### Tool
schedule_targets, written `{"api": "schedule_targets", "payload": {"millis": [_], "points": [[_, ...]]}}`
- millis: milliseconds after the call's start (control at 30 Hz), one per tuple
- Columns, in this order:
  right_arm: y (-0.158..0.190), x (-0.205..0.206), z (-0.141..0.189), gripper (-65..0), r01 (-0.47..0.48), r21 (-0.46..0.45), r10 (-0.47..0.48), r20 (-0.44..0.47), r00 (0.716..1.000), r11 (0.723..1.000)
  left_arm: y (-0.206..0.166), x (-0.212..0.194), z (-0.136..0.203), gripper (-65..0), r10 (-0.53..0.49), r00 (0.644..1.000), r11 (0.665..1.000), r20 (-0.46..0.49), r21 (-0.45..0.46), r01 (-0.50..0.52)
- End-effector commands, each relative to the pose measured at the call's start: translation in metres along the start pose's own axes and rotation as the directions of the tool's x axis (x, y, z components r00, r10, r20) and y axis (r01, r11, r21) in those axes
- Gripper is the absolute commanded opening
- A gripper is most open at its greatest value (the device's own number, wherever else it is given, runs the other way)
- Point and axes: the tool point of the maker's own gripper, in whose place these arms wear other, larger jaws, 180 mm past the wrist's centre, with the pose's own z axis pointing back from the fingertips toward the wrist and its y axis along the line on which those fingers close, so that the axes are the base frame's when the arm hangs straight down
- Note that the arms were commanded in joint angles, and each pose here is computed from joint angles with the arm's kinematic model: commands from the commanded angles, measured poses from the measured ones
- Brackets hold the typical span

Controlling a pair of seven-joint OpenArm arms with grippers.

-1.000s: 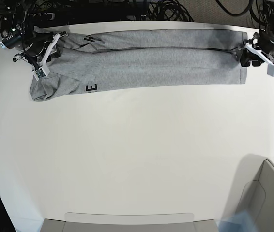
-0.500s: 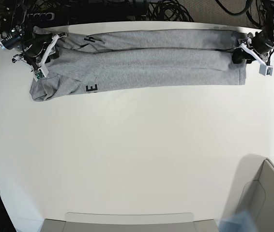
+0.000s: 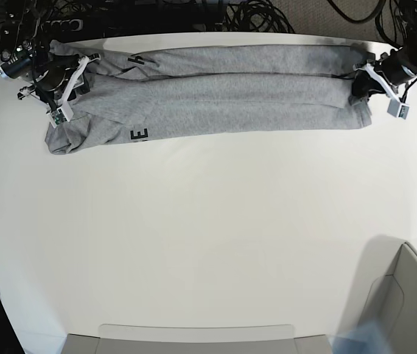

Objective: Fold the T-shirt properly
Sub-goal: 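Grasp the strip end with the left gripper and fold it toward the right gripper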

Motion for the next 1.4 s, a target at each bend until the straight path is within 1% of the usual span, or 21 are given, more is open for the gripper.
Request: {"api": "schedule_targets", "payload": {"millis": [0, 100, 167, 267, 333, 433, 533, 633, 700, 833, 933, 1033, 1200, 1267, 1300, 1367], "points": [[-0.003, 0.011, 0.004, -45.7, -0.023, -0.006, 0.023, 0.037, 0.999, 1.0, 0.023, 0.003, 0.007, -65.0, 0.009, 1.0, 0.997, -0.01, 0.074, -0.009], [-0.002, 0.012, 0.004, -45.7, -0.019, -0.006, 0.02, 0.039, 0.999, 1.0, 0.063, 0.016, 0.012, -65.0, 0.07, 0.997, 0.982, 0.032, 0.171, -0.074], [-0.002, 0.012, 0.004, -45.7, -0.019, -0.006, 0.02, 0.039, 0.999, 1.0, 0.078, 0.028, 0.013, -65.0, 0.069, 0.996, 0.974, 0.049, 0.213, -0.078], [-0.002, 0.012, 0.004, -45.7, -0.021, -0.006, 0.022, 0.042, 0.999, 1.0, 0.084, 0.047, 0.02, -65.0, 0.02, 0.998, 0.966, 0.061, 0.256, -0.035], [-0.003, 0.012, 0.004, -45.7, -0.02, -0.008, 0.021, 0.042, 0.999, 1.0, 0.084, 0.067, 0.033, -65.0, -0.052, 0.996, 0.959, 0.072, 0.283, 0.03], [0.001, 0.013, 0.003, -45.7, -0.004, -0.001, 0.004, 0.049, 0.999, 1.0, 0.077, 0.079, 0.042, -65.0, -0.112, 0.993, 0.951, 0.047, 0.295, 0.093], [0.002, 0.013, 0.002, -45.7, 0.002, 0.004, -0.002, 0.051, 0.999, 1.0, 0.063, 0.084, 0.051, -65.0, -0.183, 0.983, 0.939, 0.018, 0.301, 0.169], [0.004, 0.013, 0.002, -45.7, 0.0, 0.008, -0.001, 0.051, 0.999, 1.0, 0.04, 0.094, 0.059, -65.0, -0.273, 0.962, 0.917, 0.007, 0.306, 0.258], [0.005, 0.013, 0.002, -45.7, -0.001, 0.01, 0.0, 0.051, 0.999, 1.0, 0.027, 0.098, 0.064, -65.0, -0.319, 0.948, 0.9, -0.018, 0.308, 0.309], [0.005, 0.013, 0.002, -45.7, -0.001, 0.01, 0.0, 0.051, 0.999, 1.0, -0.004, 0.09, 0.065, -65.0, -0.366, 0.93, 0.887, -0.047, 0.286, 0.363], [0.005, 0.013, 0.002, -45.7, -0.001, 0.01, 0.0, 0.051, 0.999, 1.0, -0.036, 0.091, 0.063, -65.0, -0.401, 0.916, 0.881, -0.017, 0.266, 0.391], [0.005, 0.013, 0.002, -45.7, -0.001, 0.01, 0.0, 0.051, 0.999, 1.0, -0.055, 0.087, 0.059, -65.0, -0.403, 0.915, 0.888, -0.003, 0.242, 0.392], [0.005, 0.013, 0.002, -45.7, -0.001, 0.01, 0.0, 0.051, 0.999, 1.0, -0.076, 0.074, 0.044, -65.0, -0.343, 0.939, 0.925, 0.035, 0.186, 0.331], [0.005, 0.013, 0.002, -45.7, -0.001, 0.01, 0.0, 0.051, 0.999, 1.0, -0.091, 0.072, 0.035, -65.0, -0.35, 0.936, 0.929, 0.041, 0.145, 0.341], [0.005, 0.013, 0.002, -45.7, -0.001, 0.01, 0.0, 0.051, 0.999, 1.0, -0.102, 0.068, 0.028, -65.0, -0.358, 0.933, 0.929, 0.036, 0.111, 0.352], [0.005, 0.014, 0.002, -45.7, -0.003, 0.01, 0.002, 0.052, 0.999, 1.0, -0.12, 0.064, 0.017, -65.0, -0.381, 0.924, 0.924, 0.034, 0.055, 0.379]]}}
